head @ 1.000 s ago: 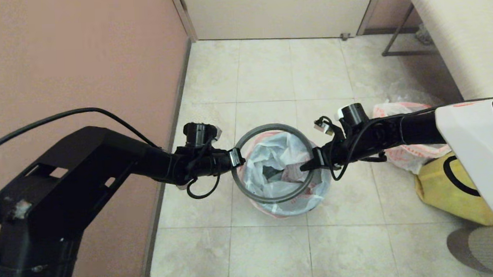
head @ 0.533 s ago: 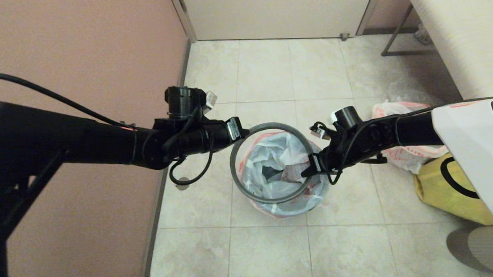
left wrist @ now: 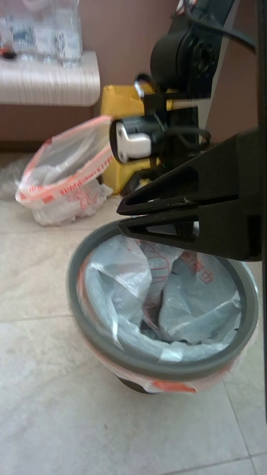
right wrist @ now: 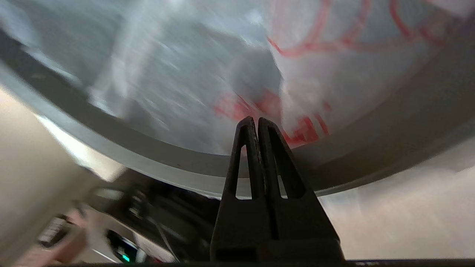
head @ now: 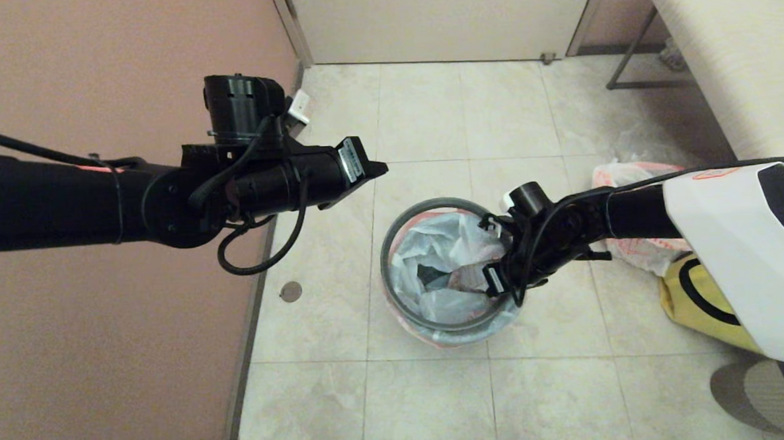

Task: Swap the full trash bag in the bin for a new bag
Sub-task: Place the trash can ring on the trash can

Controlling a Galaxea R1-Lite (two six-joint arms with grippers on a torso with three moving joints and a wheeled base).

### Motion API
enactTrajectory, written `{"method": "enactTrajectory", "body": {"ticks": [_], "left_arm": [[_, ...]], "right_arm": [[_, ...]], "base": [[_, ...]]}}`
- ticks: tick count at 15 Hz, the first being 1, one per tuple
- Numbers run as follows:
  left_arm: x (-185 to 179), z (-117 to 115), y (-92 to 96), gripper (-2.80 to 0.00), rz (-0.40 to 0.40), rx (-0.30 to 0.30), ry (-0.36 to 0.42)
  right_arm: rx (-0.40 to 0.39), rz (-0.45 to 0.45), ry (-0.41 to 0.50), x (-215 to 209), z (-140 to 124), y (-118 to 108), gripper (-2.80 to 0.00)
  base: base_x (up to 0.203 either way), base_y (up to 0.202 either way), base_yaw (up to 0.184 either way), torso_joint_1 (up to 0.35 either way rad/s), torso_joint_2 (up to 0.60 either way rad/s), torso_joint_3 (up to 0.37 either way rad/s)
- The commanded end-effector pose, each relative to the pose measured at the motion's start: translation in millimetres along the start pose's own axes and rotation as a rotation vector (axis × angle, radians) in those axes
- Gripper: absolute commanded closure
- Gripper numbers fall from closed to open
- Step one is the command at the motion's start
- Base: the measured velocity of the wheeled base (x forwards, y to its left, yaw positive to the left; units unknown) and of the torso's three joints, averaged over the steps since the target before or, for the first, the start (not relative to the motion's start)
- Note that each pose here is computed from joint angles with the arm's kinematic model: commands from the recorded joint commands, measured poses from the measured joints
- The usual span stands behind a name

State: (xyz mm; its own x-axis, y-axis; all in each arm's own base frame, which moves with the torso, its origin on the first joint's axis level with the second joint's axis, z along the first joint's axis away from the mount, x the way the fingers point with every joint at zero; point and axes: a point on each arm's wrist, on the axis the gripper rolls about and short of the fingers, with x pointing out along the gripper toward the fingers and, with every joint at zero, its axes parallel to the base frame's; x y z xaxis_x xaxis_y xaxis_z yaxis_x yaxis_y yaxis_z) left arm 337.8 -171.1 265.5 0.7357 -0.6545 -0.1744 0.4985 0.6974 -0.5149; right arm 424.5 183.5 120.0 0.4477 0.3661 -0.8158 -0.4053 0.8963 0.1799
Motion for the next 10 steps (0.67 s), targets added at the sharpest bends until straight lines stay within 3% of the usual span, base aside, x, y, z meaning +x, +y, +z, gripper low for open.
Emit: {"method": "enactTrajectory", "body": {"ticks": [1,10], "left_arm": [[-7.8,5.5,-5.3,0.00,-0.012,0.003,-0.020],[-2.9,1.4,-3.5,0.00,-0.010,0.002,-0.006]], "right_arm": [[-0.012,-0.052,0.033,-3.5,-1.6,6.4,0.00],[-0.037,-0.046,0.074,-18.2,-6.8,20.3,0.00]], "base": [[0.000,0.000,0.000,0.000,0.00,0.000],[0.000,0.000,0.000,0.000,0.00,0.000]]}}
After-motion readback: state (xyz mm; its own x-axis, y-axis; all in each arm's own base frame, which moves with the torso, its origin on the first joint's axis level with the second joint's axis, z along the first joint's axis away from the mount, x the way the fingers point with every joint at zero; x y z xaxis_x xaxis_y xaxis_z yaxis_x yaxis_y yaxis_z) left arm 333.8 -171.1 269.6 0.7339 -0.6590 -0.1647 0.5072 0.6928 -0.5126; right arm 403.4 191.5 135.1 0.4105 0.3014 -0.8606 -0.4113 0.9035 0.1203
